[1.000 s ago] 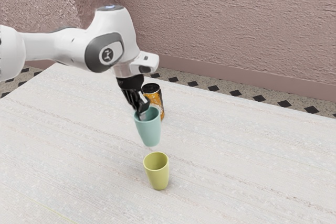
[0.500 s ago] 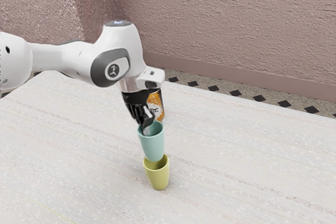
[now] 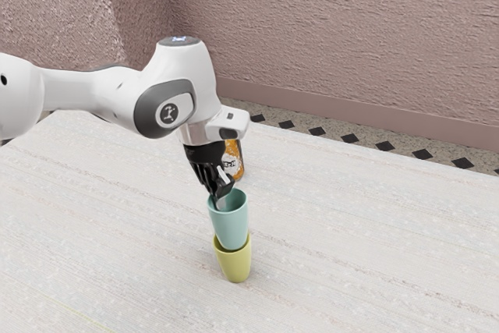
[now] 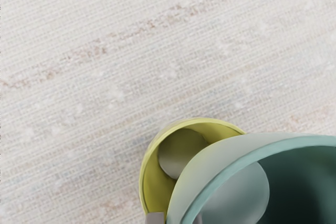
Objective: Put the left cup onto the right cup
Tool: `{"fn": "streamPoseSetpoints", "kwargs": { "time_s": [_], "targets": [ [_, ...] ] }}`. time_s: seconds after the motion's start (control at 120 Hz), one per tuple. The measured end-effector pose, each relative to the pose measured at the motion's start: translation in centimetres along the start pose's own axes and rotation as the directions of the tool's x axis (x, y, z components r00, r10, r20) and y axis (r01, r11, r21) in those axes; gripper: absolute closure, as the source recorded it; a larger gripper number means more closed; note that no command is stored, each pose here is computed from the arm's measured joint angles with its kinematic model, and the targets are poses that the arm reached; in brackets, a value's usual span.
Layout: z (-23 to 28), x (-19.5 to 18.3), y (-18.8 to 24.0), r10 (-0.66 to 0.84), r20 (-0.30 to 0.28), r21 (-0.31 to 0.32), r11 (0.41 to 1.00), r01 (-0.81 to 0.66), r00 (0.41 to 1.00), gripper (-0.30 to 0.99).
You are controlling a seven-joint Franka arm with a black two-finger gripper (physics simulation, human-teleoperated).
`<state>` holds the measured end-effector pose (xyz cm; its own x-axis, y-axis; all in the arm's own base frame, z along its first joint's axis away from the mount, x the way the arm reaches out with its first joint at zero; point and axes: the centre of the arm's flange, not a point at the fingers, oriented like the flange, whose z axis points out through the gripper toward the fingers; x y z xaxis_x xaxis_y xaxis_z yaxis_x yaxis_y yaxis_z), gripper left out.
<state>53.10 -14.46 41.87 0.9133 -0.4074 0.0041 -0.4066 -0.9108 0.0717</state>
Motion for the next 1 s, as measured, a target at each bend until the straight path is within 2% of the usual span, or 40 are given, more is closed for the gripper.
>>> {"fn": "streamPoseSetpoints", "kwargs": {
  "time_s": [0.2, 0.533, 0.775, 0.875, 1.0],
  "targets": [
    [0.1, 0.1, -0.5, -0.017, 0.0, 0.002, 1.0, 0.017, 1.0, 0.78],
    [3.4, 0.8, -1.0, -0.031, 0.048, 0.004, 1.0, 0.031, 0.998, 0.78],
    [3.6, 1.0, -0.4, -0.025, 0.033, 0.002, 1.0, 0.025, 0.999, 0.31],
    [1.9, 0.7, -0.3, -0.024, 0.006, 0.004, 1.0, 0.024, 1.0, 0.19],
    [-1.4, -0.1, 0.0, -0.02, -0.037, 0.007, 1.0, 0.02, 0.999, 0.11]
  ]
}}
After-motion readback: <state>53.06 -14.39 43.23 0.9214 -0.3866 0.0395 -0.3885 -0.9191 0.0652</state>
